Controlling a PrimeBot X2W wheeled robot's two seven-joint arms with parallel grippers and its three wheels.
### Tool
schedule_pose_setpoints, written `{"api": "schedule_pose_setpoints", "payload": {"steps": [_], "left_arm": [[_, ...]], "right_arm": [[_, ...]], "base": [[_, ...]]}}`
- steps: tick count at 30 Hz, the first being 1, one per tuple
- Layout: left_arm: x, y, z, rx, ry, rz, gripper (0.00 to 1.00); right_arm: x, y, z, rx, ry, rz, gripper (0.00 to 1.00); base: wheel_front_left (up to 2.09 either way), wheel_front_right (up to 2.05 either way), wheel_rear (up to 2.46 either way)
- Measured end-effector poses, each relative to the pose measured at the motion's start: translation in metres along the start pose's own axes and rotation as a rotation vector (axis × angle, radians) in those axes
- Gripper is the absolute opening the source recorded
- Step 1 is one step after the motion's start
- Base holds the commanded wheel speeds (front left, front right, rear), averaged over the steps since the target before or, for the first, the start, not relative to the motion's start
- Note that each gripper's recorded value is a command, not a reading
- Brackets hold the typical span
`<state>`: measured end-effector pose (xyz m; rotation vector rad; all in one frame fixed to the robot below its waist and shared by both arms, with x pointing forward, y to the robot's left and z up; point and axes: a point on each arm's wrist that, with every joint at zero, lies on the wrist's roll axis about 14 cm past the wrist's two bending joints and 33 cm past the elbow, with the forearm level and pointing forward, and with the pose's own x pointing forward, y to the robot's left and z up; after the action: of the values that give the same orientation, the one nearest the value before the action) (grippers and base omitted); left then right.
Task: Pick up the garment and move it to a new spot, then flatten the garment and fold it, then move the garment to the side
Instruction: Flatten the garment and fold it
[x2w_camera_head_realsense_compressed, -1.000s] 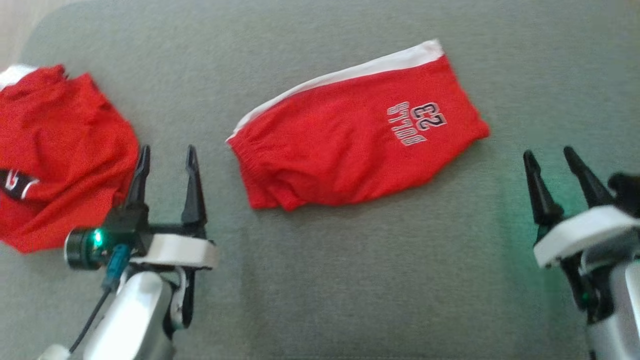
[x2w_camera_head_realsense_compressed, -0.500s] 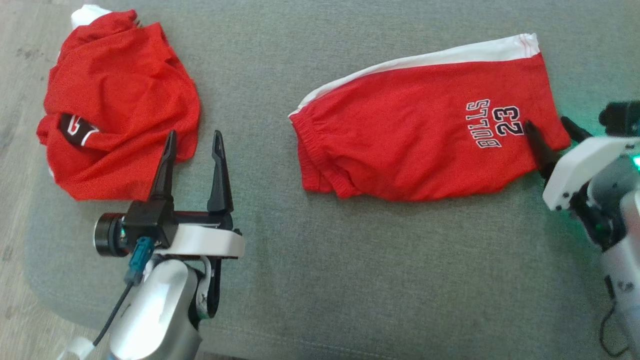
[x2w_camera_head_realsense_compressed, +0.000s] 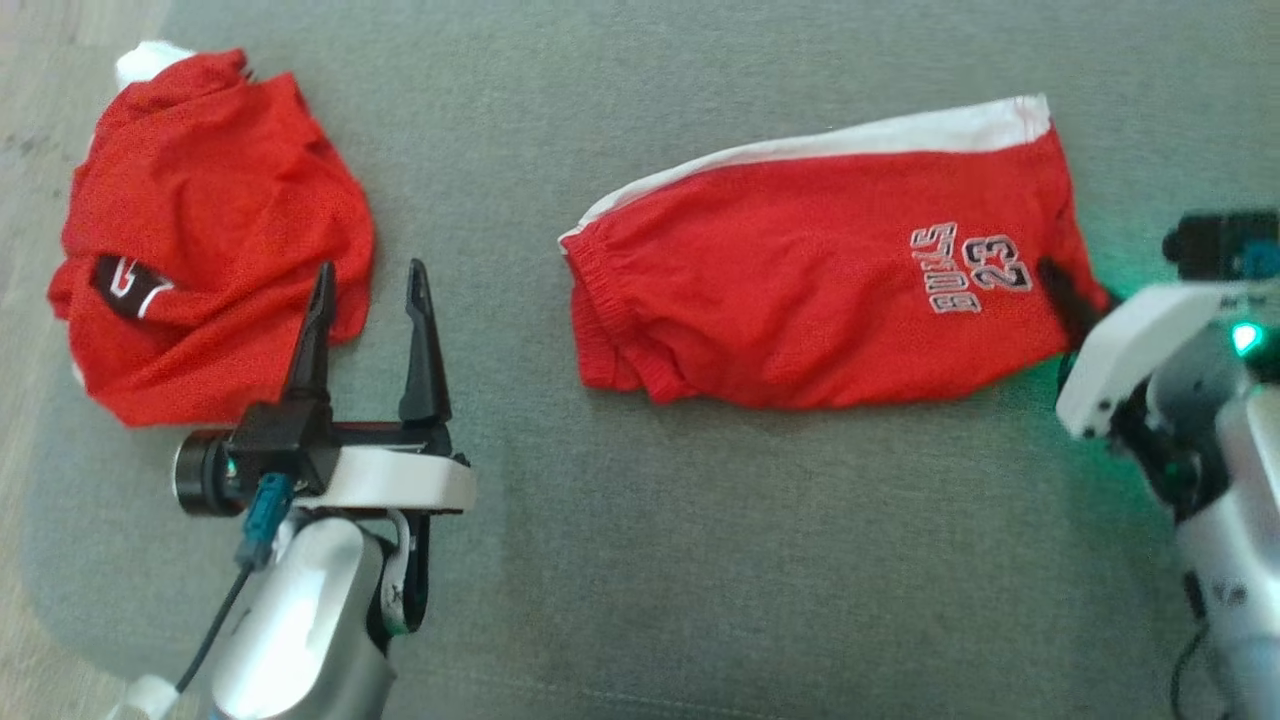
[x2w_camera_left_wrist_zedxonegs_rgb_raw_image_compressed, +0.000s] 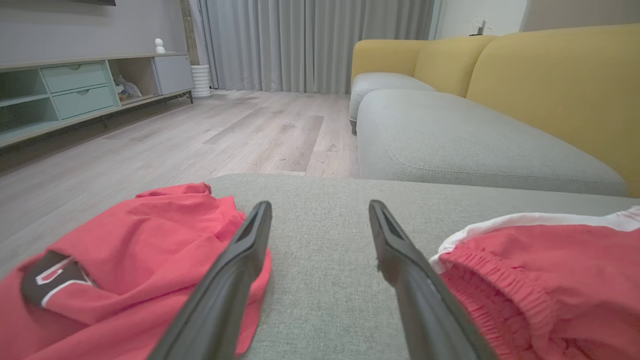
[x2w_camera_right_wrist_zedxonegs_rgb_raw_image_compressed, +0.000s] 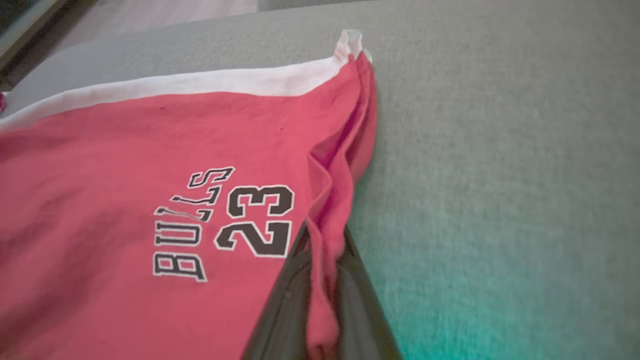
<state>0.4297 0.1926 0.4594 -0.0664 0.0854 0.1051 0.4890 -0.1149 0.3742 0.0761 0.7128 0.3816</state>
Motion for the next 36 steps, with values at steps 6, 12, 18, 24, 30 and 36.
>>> {"api": "schedule_pose_setpoints", "payload": {"steps": [6, 12, 18, 24, 30, 36], "left_arm": [[0.001, -0.009, -0.003, -0.014, 0.003, -0.023, 1.0], [0.004, -0.022, -0.009, -0.016, 0.016, -0.057, 1.0], [0.003, -0.029, -0.006, -0.015, 0.01, -0.079, 1.0], [0.003, -0.031, -0.003, -0.013, 0.007, -0.09, 1.0], [0.001, -0.031, 0.002, -0.016, -0.004, -0.09, 1.0], [-0.003, -0.019, 0.002, -0.028, 0.001, -0.055, 1.0]], "right_arm": [[-0.033, -0.015, -0.025, 0.112, -0.063, -0.061, 0.0], [-0.061, -0.045, -0.04, 0.177, -0.082, -0.162, 0.0], [-0.072, -0.042, -0.026, 0.147, -0.117, -0.168, 0.0], [-0.068, 0.017, 0.025, -0.006, -0.222, -0.023, 0.0], [-0.061, 0.139, 0.073, -0.194, -0.299, 0.282, 0.0], [-0.047, 0.213, 0.01, -0.195, -0.115, 0.484, 0.15]], "base": [[0.0, 0.0, 0.0], [0.0, 0.0, 0.0], [0.0, 0.0, 0.0], [0.0, 0.0, 0.0], [0.0, 0.0, 0.0], [0.0, 0.0, 0.0]]}}
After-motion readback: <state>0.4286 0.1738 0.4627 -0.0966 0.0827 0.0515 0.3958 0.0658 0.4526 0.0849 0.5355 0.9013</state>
